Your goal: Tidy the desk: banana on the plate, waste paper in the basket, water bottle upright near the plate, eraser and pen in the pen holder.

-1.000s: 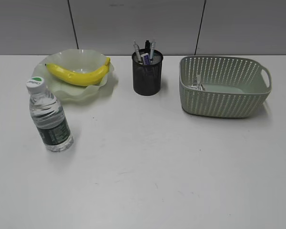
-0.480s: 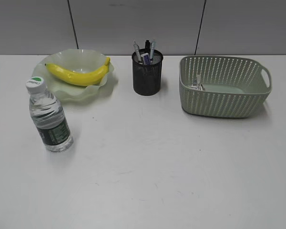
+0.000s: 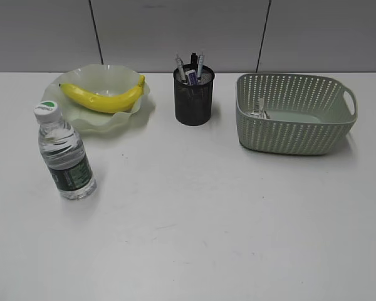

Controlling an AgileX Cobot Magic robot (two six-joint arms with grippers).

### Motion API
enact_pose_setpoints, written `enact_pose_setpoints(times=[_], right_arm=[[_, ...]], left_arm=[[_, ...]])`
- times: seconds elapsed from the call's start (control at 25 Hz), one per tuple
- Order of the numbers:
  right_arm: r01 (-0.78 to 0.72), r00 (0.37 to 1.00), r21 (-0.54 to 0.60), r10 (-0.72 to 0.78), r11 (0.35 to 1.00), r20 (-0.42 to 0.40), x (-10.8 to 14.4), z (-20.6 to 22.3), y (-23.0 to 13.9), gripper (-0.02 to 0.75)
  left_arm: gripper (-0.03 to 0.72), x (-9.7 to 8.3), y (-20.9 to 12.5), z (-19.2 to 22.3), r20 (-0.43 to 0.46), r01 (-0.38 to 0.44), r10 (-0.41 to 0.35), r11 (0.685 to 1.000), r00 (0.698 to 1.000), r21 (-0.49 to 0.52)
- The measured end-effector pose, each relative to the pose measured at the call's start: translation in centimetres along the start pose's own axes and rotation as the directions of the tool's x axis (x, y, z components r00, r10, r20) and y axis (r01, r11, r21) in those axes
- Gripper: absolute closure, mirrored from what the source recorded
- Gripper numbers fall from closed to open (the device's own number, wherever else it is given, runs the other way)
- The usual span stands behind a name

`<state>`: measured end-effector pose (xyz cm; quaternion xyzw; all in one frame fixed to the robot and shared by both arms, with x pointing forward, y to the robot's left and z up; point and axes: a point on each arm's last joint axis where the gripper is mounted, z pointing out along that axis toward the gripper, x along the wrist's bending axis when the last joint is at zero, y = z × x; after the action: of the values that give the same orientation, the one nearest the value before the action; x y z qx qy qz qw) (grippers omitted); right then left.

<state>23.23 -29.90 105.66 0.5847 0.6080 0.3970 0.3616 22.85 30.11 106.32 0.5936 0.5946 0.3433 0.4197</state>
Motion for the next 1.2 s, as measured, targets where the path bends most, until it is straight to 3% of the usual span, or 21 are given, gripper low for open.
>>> enact_pose_setpoints(times=[1.2], right_arm=[[-0.014, 0.999, -0.001, 0.014, 1.0, 0.03, 0.02, 0.0, 0.0, 0.42]], left_arm=[[0.253, -0.03, 0.0, 0.0, -0.014, 0.007, -0.007, 1.0, 1.0, -0.001]])
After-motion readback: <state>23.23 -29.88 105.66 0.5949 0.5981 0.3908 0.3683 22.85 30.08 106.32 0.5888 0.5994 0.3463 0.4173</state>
